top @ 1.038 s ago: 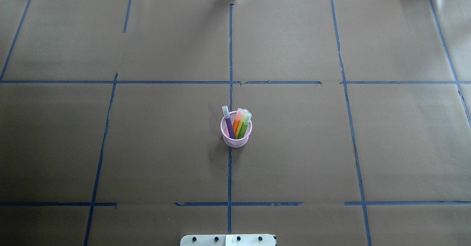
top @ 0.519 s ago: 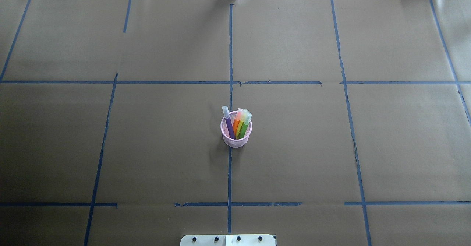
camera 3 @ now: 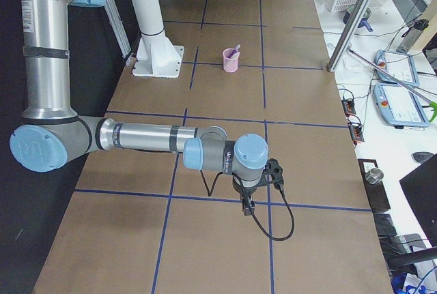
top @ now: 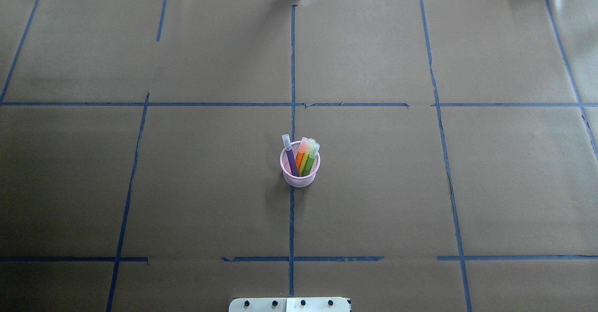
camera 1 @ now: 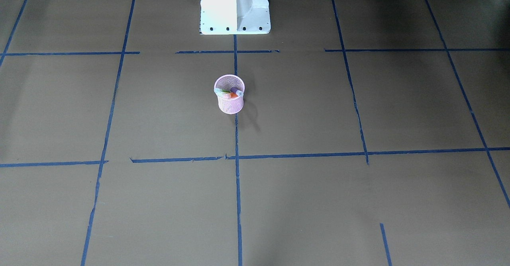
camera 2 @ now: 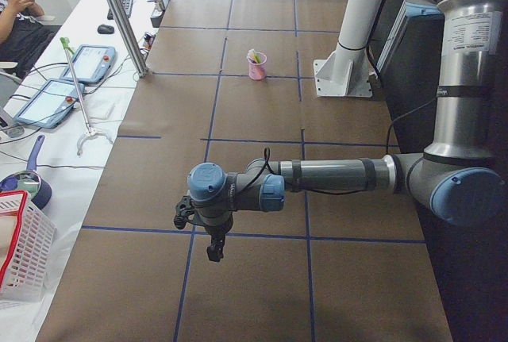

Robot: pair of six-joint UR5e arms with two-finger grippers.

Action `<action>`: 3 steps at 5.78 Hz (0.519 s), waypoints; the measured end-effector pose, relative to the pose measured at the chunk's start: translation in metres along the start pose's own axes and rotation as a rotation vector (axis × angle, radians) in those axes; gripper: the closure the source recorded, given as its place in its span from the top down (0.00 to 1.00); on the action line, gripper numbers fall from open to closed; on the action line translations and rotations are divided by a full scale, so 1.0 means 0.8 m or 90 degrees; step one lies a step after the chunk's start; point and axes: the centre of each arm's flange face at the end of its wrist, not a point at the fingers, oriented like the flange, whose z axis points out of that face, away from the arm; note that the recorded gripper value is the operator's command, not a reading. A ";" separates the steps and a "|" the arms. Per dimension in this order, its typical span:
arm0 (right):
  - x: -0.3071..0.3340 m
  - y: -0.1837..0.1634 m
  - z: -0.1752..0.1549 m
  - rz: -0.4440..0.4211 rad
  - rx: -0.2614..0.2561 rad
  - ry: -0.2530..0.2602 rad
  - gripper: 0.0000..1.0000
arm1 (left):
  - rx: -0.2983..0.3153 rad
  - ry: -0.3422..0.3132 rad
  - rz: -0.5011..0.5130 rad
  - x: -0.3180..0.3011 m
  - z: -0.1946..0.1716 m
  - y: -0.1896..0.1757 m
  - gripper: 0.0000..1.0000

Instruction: Collect pens into pen holder

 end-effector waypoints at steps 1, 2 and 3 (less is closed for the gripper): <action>0.000 0.001 0.001 0.017 0.001 0.001 1.00 | 0.000 0.000 0.000 0.000 0.000 0.000 1.00; -0.001 0.001 0.001 0.033 0.002 0.000 1.00 | 0.000 0.000 0.000 0.000 0.000 0.000 1.00; -0.001 0.001 0.001 0.046 0.002 -0.001 1.00 | -0.001 0.000 -0.001 0.000 0.000 0.000 1.00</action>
